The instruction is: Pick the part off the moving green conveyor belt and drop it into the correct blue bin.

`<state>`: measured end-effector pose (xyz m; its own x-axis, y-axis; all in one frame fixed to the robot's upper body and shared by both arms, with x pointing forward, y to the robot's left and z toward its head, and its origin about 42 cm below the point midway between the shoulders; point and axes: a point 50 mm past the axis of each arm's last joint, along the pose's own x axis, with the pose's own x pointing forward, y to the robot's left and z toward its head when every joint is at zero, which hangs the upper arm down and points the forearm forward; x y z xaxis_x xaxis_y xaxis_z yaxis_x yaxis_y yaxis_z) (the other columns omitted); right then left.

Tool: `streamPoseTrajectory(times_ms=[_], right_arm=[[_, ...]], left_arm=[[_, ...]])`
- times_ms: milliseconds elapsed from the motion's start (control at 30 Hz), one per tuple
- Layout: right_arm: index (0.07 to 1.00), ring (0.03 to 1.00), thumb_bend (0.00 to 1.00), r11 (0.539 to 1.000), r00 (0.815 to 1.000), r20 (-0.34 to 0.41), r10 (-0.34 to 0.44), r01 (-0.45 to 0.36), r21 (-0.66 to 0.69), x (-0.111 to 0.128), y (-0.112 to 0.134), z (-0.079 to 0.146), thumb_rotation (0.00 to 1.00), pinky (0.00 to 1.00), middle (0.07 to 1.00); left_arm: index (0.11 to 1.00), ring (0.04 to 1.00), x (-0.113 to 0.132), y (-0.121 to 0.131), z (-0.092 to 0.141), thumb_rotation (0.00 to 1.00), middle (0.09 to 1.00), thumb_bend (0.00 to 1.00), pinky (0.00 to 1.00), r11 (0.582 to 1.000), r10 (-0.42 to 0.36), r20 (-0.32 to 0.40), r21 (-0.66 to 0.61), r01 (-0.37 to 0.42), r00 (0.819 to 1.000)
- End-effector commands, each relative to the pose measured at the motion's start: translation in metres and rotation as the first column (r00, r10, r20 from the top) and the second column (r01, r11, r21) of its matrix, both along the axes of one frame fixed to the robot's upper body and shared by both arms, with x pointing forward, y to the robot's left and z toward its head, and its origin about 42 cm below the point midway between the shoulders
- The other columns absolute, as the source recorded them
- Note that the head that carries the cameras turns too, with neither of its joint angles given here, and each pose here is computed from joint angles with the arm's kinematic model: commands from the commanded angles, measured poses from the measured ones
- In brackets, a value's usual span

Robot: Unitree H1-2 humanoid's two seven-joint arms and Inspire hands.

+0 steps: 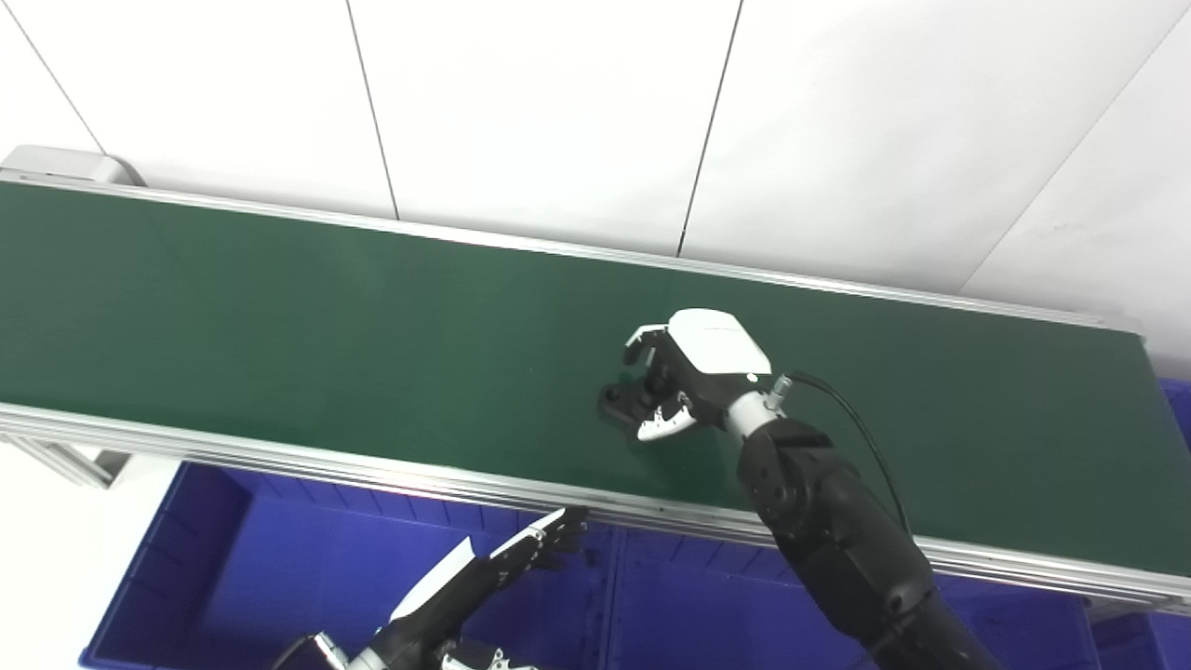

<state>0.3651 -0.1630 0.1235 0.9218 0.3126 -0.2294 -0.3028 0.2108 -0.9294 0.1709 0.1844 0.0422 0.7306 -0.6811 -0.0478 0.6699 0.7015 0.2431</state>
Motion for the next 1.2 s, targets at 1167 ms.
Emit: streamPoseTrajectory(times_ms=[1167], right_arm=[[0.488, 0.216, 0.53, 0.983, 0.980, 0.193, -0.057, 0.021, 0.180, -0.122, -0.016, 0.089, 0.00, 0.15, 0.471]], left_arm=[[0.951, 0.895, 0.003, 0.006, 0.028, 0.26, 0.931, 0.72, 0.84, 1.000, 0.023, 0.050, -0.017, -0.022, 0.998]])
